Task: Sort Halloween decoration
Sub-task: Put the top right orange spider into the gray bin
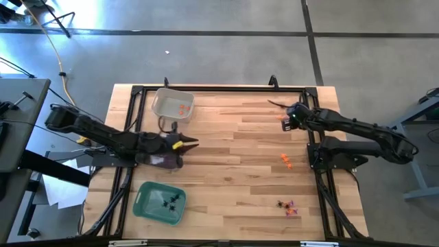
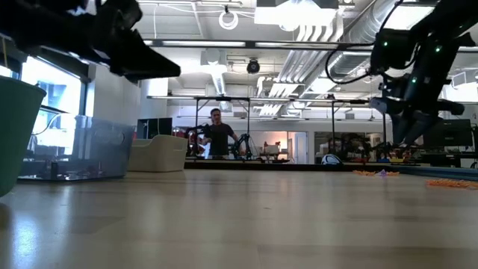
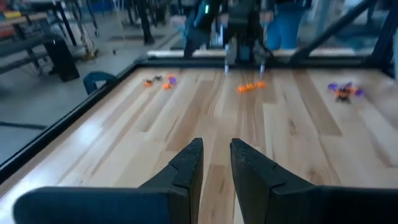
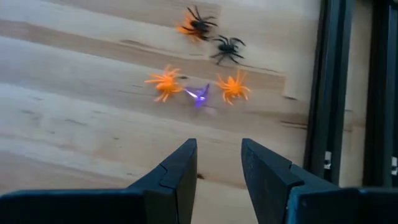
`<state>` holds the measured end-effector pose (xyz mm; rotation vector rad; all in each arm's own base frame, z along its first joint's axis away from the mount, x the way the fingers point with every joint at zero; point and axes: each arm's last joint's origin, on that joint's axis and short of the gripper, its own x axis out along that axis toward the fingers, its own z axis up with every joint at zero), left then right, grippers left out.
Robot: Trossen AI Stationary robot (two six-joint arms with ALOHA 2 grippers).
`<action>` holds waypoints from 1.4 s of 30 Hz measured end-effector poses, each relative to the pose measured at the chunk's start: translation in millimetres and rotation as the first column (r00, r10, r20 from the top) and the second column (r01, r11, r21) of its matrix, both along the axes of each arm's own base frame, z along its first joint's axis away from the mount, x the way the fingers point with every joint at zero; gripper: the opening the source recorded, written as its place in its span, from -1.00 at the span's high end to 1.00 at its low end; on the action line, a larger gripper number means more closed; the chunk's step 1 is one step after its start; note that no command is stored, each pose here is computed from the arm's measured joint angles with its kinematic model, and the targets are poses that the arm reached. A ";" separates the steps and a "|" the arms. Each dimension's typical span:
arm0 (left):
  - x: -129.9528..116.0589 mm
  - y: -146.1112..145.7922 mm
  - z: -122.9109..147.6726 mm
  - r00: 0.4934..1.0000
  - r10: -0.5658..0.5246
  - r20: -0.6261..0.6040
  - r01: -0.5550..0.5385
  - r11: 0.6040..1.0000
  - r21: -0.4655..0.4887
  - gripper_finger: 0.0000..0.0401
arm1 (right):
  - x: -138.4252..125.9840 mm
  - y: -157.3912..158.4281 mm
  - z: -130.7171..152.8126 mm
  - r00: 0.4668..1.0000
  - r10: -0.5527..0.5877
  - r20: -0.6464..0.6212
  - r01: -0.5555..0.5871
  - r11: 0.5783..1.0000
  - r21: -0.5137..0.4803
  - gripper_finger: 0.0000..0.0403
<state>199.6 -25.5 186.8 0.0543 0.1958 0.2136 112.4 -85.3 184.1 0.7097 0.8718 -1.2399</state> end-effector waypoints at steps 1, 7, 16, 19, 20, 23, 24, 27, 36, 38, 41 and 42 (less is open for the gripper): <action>-4.0 0.7 -1.5 1.000 -0.001 0.023 0.001 1.000 -0.001 0.66 | 0.3 -2.4 -2.1 1.000 -0.014 -0.008 0.014 1.000 0.013 0.40; -18.3 3.5 -7.2 0.999 -0.001 0.054 0.000 1.000 0.015 0.66 | 1.4 -18.5 -15.6 0.999 -0.028 -0.040 0.032 0.992 0.121 0.40; -21.6 4.3 -6.1 0.998 -0.001 0.058 -0.002 0.999 0.053 0.66 | -2.7 -48.1 -30.5 0.999 0.028 -0.047 -0.019 0.984 0.179 0.40; -21.6 4.4 -6.1 0.998 0.004 0.060 -0.007 0.999 0.047 0.66 | -6.5 -54.3 -34.1 0.996 0.061 -0.071 -0.046 0.980 0.193 0.40; -21.6 4.4 -6.0 0.998 0.005 0.061 -0.008 0.999 0.045 0.66 | -7.6 -55.8 -35.0 0.994 0.079 -0.078 -0.062 0.979 0.197 0.40; -21.6 4.4 -5.5 0.998 0.005 0.066 -0.008 0.999 0.043 0.66 | -9.3 -60.3 -36.5 0.990 0.112 -0.080 -0.095 0.976 0.195 0.40; -21.5 4.4 -5.5 0.998 0.005 0.066 -0.008 0.999 0.041 0.66 | -9.4 -61.7 -36.2 0.990 0.123 -0.077 -0.106 0.976 0.188 0.40; -21.6 4.5 -5.5 0.998 0.011 0.069 -0.013 0.999 0.029 0.66 | -8.7 -65.2 -35.2 0.989 0.138 -0.049 -0.129 0.978 0.166 0.40; -21.5 4.4 -5.6 0.998 0.011 0.069 -0.013 1.000 0.028 0.66 | -9.0 -69.1 -34.3 0.994 0.109 -0.009 -0.106 0.983 0.148 0.40; -21.6 4.1 -5.6 0.998 0.009 0.069 -0.011 1.000 0.028 0.66 | -8.1 -70.2 -33.8 0.997 0.083 0.009 -0.083 0.987 0.138 0.40; -21.8 2.4 -5.6 0.998 -0.001 0.069 -0.001 1.000 0.028 0.66 | -6.9 -72.4 -35.7 0.999 0.047 0.018 -0.049 0.990 0.136 0.40; -21.9 1.7 -5.6 0.998 -0.004 0.069 0.002 1.000 0.029 0.66 | -6.7 -72.8 -37.8 0.999 0.036 0.013 -0.037 0.989 0.146 0.40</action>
